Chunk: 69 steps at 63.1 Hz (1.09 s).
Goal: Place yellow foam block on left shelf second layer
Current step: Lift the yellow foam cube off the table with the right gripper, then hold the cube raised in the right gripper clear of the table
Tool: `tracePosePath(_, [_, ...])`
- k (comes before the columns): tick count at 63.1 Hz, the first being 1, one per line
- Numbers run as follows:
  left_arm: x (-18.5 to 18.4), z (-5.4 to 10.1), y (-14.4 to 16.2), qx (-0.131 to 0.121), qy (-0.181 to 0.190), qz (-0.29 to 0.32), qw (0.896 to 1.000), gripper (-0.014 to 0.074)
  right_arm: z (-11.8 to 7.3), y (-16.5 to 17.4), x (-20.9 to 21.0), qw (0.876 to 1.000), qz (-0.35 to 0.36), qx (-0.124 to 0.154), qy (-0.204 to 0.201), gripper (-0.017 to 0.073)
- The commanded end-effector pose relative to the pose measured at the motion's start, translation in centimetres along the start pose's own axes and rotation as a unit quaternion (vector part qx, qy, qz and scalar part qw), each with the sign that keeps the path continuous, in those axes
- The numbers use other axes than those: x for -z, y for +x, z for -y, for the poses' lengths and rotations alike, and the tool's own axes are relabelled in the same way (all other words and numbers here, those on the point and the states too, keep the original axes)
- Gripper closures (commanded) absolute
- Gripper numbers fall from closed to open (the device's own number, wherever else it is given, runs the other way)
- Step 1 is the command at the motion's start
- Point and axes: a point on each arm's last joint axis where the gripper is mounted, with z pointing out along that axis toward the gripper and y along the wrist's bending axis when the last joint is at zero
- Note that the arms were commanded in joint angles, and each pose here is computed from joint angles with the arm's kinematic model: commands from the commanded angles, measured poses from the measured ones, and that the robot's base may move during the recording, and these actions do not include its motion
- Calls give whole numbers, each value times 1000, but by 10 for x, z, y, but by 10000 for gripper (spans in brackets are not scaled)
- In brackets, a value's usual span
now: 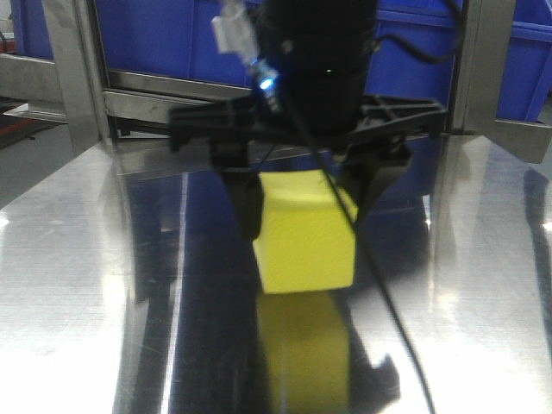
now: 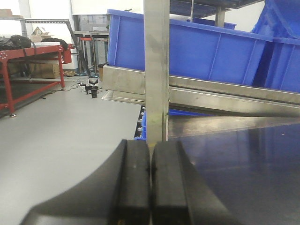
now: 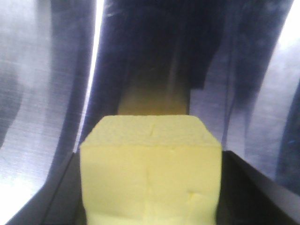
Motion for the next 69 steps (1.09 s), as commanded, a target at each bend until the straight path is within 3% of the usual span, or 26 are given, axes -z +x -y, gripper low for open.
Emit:
tracePosePath(1, [1, 0, 0, 4, 1, 38, 999, 470, 22, -6, 30, 998, 55, 18, -27, 58])
tracePosePath(8, [1, 0, 0, 4, 1, 38, 999, 470, 49, 1, 38, 997, 72, 32, -26, 58])
tracePosePath(20, [1, 0, 0, 4, 1, 38, 999, 470, 106, 15, 52, 992, 120, 29, -28, 58])
tracePosePath(31, [1, 0, 0, 4, 1, 38, 999, 470, 152, 31, 62, 987, 162, 11, -12, 58])
tracePosePath(41, [1, 0, 0, 4, 1, 38, 999, 470, 180, 46, 69, 975, 221, -1, 1, 58])
tracePosePath(56, [1, 0, 0, 4, 1, 38, 999, 470, 207, 67, 85, 932, 361, -35, 15, 58])
tracePosePath(69, [1, 0, 0, 4, 1, 38, 999, 470, 210, 91, 94, 885, 465, -16, 14, 58])
